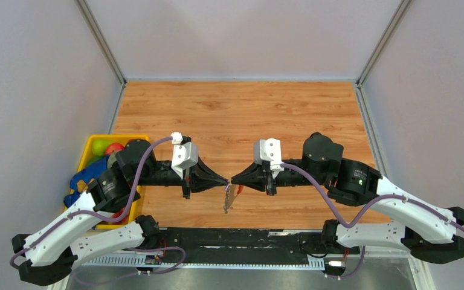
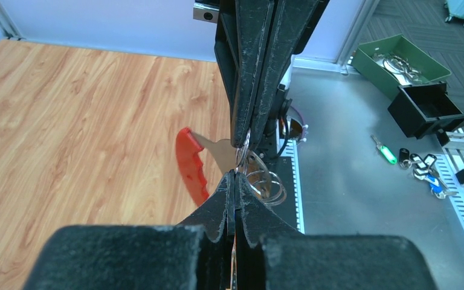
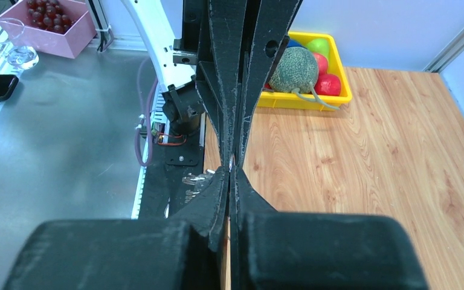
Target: Put the keys on the keyring
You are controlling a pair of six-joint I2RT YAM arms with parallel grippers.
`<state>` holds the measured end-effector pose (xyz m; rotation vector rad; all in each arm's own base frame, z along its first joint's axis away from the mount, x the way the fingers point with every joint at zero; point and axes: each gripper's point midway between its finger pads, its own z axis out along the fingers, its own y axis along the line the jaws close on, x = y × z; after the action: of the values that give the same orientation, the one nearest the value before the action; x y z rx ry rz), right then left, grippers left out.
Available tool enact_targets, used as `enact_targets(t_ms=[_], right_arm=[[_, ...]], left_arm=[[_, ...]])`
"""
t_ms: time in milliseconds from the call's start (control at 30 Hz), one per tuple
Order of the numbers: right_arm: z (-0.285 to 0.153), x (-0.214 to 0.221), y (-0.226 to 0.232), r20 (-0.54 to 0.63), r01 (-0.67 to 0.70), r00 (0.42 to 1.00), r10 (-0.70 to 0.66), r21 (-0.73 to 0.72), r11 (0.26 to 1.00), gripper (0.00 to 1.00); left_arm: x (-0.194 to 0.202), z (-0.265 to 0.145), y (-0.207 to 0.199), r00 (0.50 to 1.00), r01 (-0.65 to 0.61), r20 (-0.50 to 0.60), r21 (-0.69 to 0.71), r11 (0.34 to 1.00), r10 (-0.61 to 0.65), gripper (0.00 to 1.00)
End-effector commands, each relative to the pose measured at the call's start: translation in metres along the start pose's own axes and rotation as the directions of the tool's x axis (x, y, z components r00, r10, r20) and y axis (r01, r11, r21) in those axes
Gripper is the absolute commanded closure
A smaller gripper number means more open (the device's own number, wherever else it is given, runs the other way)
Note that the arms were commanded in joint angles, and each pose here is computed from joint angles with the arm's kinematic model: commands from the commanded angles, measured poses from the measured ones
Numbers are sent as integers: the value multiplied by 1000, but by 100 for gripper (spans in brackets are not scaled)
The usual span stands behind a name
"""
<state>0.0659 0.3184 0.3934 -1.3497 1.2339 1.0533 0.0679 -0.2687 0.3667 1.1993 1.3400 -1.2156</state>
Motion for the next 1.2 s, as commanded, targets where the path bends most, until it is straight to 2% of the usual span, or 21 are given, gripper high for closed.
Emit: enact_targets(t_ms=[0, 233, 333, 467, 633, 700, 967, 1167], right_arm=[[-9, -42, 0, 197, 64, 978, -66, 19, 998, 100], [-4, -40, -2, 240, 69, 968, -75, 31, 997, 100], [-1, -38, -3, 247, 69, 966, -75, 35, 997, 100], [-3, -38, -4, 258, 69, 963, -78, 44, 997, 100], [-11, -44, -5, 286, 60, 955, -78, 72, 996, 100], [-14, -45, -5, 298, 47, 952, -68, 75, 996, 100], [-23, -52, -2, 365, 4, 930, -34, 80, 997, 100], [-30, -60, -1, 464, -6, 885, -36, 89, 996, 100]], left_arm=[[-2, 4, -3, 1000, -1, 17, 32, 999, 1, 100], [-10, 5, -7, 998, -13, 54, 55, 998, 10, 100], [-13, 5, -9, 998, -14, 68, 61, 998, 10, 90], [-17, 2, -10, 995, -25, 93, 57, 998, 19, 83], [-19, -6, -8, 994, -28, 106, 12, 1000, 27, 63], [-19, -10, -5, 994, -29, 107, -16, 999, 31, 58], [-35, -27, 3, 983, -42, 171, -125, 991, 63, 49], [-55, -31, -4, 956, -53, 283, -105, 993, 81, 46]])
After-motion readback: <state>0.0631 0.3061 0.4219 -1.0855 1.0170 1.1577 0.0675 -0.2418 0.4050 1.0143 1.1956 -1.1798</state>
